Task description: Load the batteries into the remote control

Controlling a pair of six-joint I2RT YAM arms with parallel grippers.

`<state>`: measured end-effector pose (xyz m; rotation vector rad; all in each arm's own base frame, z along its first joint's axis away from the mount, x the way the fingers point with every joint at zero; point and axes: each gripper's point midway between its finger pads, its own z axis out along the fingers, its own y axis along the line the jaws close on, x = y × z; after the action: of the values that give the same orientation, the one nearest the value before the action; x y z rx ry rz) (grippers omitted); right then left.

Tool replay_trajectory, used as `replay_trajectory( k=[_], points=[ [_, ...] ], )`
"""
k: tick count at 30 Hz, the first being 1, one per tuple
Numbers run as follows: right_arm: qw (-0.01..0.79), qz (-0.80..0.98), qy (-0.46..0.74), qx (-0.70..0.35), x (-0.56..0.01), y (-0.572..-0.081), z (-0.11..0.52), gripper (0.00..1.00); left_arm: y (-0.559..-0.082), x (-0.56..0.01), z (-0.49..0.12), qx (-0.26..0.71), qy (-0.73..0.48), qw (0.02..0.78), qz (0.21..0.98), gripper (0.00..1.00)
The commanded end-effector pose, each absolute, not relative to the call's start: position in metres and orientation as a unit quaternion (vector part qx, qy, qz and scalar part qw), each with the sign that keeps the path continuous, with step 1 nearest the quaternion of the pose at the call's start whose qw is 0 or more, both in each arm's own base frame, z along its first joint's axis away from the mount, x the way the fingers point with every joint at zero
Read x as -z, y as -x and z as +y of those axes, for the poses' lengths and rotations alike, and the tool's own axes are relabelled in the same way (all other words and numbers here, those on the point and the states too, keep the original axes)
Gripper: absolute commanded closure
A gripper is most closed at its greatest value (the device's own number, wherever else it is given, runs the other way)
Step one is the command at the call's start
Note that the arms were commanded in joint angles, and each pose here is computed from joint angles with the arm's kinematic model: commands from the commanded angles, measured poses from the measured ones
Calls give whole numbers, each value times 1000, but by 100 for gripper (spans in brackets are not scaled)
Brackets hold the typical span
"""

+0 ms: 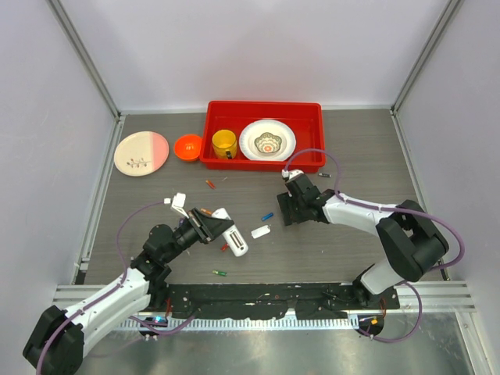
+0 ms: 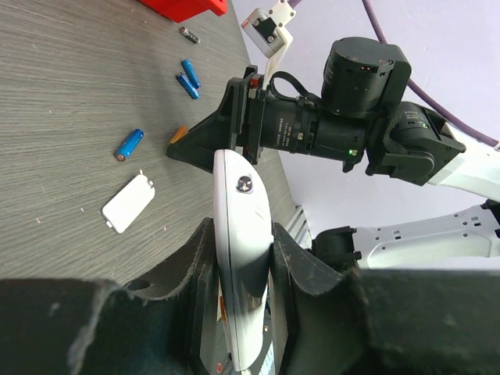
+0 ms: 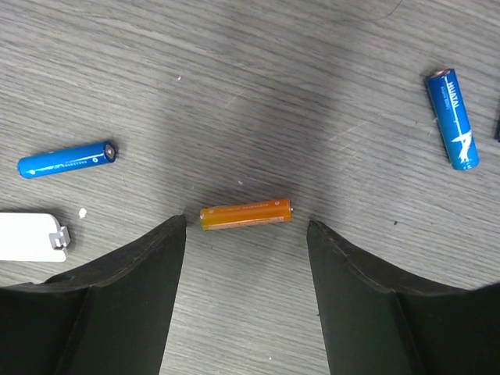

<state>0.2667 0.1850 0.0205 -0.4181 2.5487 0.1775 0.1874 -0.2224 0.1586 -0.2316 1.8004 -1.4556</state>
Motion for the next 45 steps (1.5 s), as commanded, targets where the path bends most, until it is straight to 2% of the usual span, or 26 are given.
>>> replay_trajectory(
  k=[1, 8, 19, 31, 33, 36, 37, 39, 42, 45],
  points=[
    [283, 943, 160, -71, -27, -276, 190, 32, -186, -162, -222, 581, 78, 411, 699, 100],
    [277, 945, 160, -72, -25, -276, 190, 37, -185, -161, -222, 582, 78, 410, 698, 100],
    [269, 946, 165, -70, -20, -276, 191, 39, -185, -158, -221, 579, 82, 409, 700, 100],
    [279, 947, 137, -86, -27, -275, 194, 61, -184, -158, -221, 581, 82, 410, 699, 100],
    [287, 948, 101, -96, -28, -272, 193, 65, -184, -158, -220, 581, 84, 411, 697, 100],
    [320, 940, 3, -116, -40, -275, 190, 81, -185, -157, -218, 578, 88, 412, 699, 99],
    [328, 937, -28, -121, -44, -277, 189, 92, -185, -158, -218, 578, 88, 413, 698, 100],
    [334, 923, -134, -138, -48, -275, 186, 99, -186, -157, -218, 576, 90, 415, 699, 100],
    [334, 895, -241, -170, -51, -267, 193, 99, -188, -158, -218, 574, 91, 417, 699, 100],
    [328, 880, -293, -178, -48, -263, 199, 99, -190, -158, -219, 571, 89, 419, 700, 100]
  ],
)
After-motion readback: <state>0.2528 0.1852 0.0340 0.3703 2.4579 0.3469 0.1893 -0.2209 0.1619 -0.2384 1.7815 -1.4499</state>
